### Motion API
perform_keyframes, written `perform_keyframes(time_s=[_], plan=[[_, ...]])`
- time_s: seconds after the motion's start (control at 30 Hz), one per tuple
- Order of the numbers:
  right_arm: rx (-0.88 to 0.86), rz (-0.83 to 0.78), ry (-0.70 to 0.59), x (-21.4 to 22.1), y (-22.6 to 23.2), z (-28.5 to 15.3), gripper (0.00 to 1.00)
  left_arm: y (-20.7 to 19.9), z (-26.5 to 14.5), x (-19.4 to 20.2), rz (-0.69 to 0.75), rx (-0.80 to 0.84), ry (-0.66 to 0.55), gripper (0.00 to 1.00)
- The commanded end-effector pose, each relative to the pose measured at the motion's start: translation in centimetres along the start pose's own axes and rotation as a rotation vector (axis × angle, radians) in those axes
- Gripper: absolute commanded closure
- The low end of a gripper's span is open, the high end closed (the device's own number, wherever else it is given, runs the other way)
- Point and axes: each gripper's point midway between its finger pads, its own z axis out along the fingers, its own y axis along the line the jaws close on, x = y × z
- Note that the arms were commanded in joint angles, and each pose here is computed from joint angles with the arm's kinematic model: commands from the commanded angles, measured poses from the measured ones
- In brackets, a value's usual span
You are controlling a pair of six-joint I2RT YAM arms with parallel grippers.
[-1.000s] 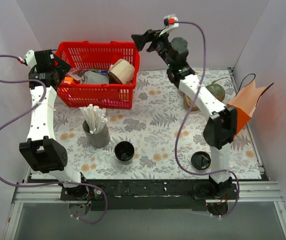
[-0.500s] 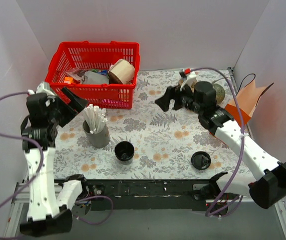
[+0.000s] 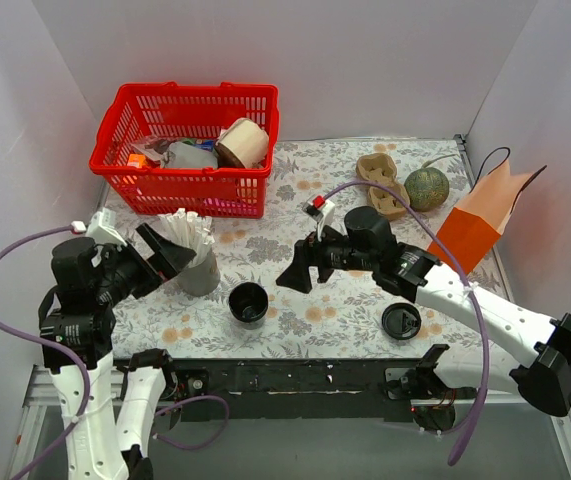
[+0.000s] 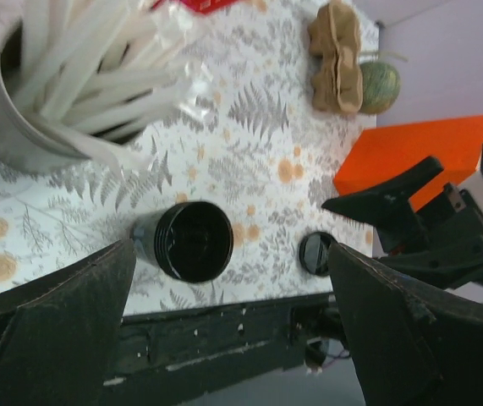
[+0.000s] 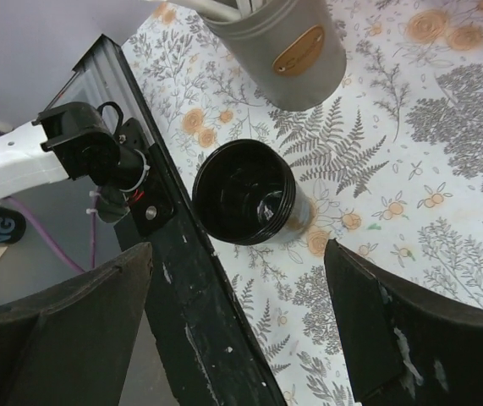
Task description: Pack the takeout coffee
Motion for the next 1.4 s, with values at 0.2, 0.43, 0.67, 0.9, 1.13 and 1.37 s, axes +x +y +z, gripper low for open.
perform_keyframes(time_s=[0.2,0.43,0.67,0.9,1.13,1.37], plan=[[0.014,0.092,0.081,2.0,0.3,4.1,0.13,2.5,2.8,10.1,-0.119,0.173,0.356,0.02],[-0.030,0.135,0.178,3.6,0.5,6.8,0.17,6.3,5.9,12.7,-0.239,0.091,0.384,0.07],[-0.064,0.144,0.211,4.1,0.7,8.4,0.18,7.6,7.6,12.5,-0.289,0.060,0.335,0.23],[-0.109,0.160,0.227,4.3,1.4,9.4,0.19,8.5,8.5,13.9,-0.331,0.063,0.376,0.27],[-0.108,0.175,0.241,4.5,1.5,9.6,0.23,8.8,9.0,14.2,-0.339,0.066,0.393,0.27],[-0.091,0.187,0.281,5.1,1.4,10.0,0.35,8.7,9.6,14.5,-0.332,0.068,0.429,0.27]])
